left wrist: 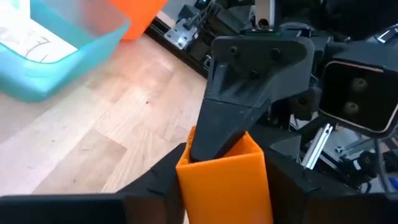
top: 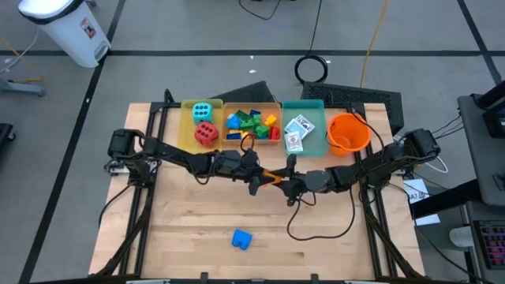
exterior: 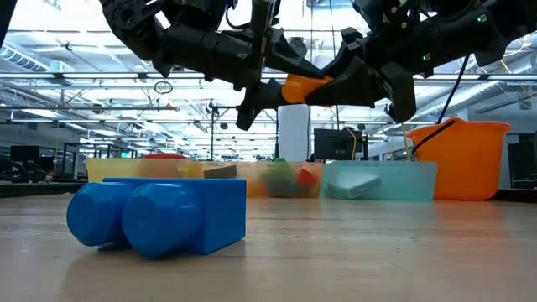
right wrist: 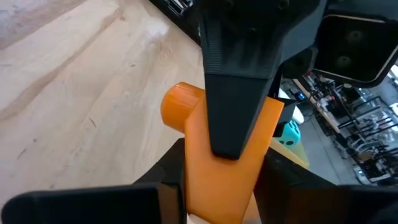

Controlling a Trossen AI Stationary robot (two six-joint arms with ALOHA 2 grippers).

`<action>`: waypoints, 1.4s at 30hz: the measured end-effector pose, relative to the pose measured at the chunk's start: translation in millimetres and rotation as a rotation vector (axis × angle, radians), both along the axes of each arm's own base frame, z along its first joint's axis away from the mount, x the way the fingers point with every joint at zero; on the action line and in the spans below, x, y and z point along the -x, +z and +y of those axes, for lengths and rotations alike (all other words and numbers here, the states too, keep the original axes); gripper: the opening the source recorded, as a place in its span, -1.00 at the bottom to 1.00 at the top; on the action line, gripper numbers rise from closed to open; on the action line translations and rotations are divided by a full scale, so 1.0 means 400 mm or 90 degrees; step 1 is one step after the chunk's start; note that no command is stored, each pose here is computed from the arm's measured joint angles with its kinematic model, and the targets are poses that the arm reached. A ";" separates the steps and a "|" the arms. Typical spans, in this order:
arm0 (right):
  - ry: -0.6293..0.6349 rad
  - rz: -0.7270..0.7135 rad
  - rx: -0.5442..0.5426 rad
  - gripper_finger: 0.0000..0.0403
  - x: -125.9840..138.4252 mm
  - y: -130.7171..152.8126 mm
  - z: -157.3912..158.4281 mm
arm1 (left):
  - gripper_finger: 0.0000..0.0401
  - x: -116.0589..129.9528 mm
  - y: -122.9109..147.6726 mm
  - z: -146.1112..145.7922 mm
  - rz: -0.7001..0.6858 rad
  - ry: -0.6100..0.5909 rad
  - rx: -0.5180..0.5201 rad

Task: Pick & Place Toys
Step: Put the orange game piece into the orange bin

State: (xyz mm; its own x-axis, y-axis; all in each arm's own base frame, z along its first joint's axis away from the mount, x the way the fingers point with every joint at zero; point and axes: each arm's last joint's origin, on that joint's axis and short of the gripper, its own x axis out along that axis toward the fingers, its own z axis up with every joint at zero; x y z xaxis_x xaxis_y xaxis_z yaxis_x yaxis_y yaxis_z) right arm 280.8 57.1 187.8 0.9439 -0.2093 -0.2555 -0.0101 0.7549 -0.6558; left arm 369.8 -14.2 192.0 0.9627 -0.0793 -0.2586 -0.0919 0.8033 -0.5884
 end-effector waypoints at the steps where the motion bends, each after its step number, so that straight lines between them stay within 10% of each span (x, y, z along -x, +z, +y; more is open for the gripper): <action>1: 0.000 -0.001 0.004 -0.53 0.000 0.001 0.000 | -0.22 0.000 0.000 0.000 0.000 0.000 0.004; 12: -0.079 -0.084 -0.119 -0.24 0.009 0.038 0.009 | -0.31 0.036 0.094 0.050 -0.053 -0.004 -0.096; 20: -0.136 -0.092 -0.222 -0.05 0.098 0.114 -0.003 | -0.32 0.131 0.224 0.124 -0.051 0.128 -0.261; 38: -0.112 -0.142 -0.301 -0.13 0.164 0.091 -0.069 | -0.32 0.116 -0.003 0.379 0.206 0.317 -0.230; 42: -0.107 -0.147 -0.313 -0.12 0.164 0.093 -0.069 | 0.05 0.120 -0.009 0.395 0.217 0.320 -0.249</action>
